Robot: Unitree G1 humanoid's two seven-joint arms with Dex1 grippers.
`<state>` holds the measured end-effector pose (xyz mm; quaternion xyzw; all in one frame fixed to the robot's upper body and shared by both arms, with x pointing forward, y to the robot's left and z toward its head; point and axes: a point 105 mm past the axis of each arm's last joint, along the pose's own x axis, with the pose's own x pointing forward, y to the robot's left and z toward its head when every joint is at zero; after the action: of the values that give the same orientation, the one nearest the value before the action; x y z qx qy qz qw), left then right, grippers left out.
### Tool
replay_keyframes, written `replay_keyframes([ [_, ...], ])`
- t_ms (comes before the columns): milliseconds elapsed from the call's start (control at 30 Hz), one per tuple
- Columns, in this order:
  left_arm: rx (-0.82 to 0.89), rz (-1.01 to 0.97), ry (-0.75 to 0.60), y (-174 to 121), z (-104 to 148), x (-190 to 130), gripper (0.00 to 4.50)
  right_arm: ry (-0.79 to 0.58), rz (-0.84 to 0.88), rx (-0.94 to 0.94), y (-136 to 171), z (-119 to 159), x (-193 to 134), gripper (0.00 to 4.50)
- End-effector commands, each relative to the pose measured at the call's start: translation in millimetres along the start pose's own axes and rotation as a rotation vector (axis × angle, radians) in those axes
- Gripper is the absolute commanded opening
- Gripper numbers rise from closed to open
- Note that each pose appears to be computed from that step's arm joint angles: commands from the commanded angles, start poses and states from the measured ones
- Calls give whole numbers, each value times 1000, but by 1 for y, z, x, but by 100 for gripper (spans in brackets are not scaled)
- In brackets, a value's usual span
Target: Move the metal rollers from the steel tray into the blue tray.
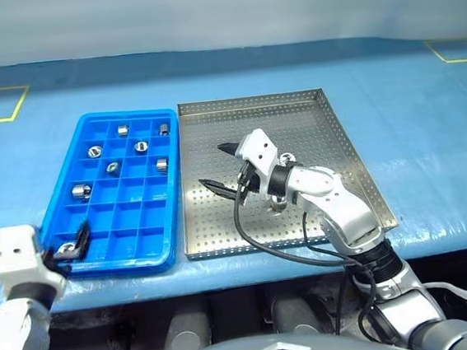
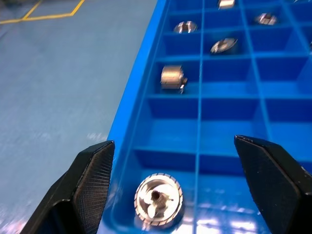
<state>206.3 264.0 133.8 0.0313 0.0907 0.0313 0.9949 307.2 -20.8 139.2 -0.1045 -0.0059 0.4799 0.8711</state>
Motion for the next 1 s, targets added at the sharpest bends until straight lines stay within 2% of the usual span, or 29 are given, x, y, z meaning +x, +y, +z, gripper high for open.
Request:
replay_keyframes([
  [33, 25, -183, -112, -38, 28, 15, 428, -75, -70, -57, -11, 22, -11, 450],
  [167, 52, -403, -141, -89, 37, 47, 428, -62, -142, -73, -19, 21, -25, 450],
  [333, 119, -644, -75, -151, 23, 82, 428, -48, -325, -84, -36, 20, -50, 450],
  [467, 154, -801, -19, -183, 11, 94, 428, 3, -475, -96, -49, 11, -68, 450],
  [633, 219, -874, 8, -199, 4, 107, 428, 16, -547, -89, -47, 9, -81, 450],
  [1000, 242, -784, 27, -197, -3, 133, 428, 19, -595, -75, -45, 8, -90, 450],
])
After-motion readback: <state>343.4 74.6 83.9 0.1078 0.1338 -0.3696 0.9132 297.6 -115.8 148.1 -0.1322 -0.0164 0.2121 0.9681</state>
